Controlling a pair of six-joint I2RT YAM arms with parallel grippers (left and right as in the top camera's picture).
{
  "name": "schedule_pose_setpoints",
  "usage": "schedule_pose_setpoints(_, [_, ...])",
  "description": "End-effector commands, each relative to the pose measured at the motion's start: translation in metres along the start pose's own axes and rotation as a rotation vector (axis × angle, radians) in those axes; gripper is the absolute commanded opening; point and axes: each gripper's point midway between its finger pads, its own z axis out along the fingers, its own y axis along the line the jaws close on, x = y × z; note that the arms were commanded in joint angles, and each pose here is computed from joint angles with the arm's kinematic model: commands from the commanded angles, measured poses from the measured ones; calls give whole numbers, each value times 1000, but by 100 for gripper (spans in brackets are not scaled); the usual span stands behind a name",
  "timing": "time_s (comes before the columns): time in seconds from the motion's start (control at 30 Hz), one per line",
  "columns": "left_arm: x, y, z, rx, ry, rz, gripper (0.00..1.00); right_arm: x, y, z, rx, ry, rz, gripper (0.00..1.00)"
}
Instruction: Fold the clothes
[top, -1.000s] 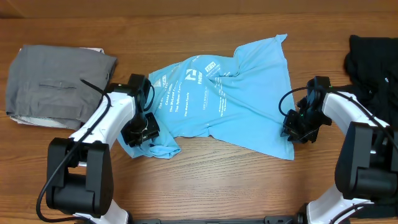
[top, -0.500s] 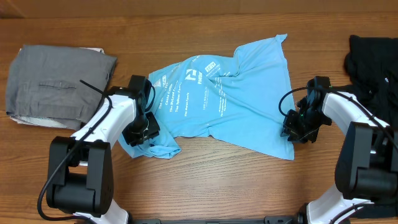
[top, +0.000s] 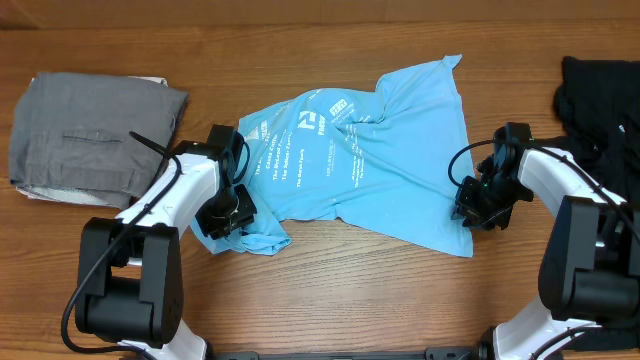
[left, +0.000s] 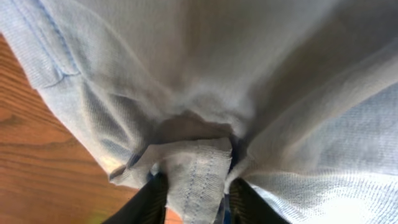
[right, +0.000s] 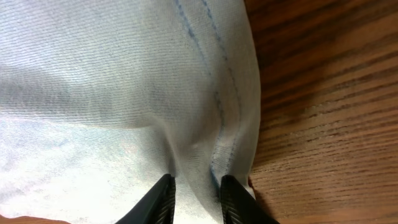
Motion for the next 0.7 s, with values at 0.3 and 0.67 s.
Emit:
schedule_pose_setpoints(0.3, [7,20,5,-95,25,-2,31,12,-2,24,1,67,-7,29])
schedule_pose_setpoints(0.67, [-5,16,6,-46,-1,-46,39,12,-2,24,1,67,-7,30])
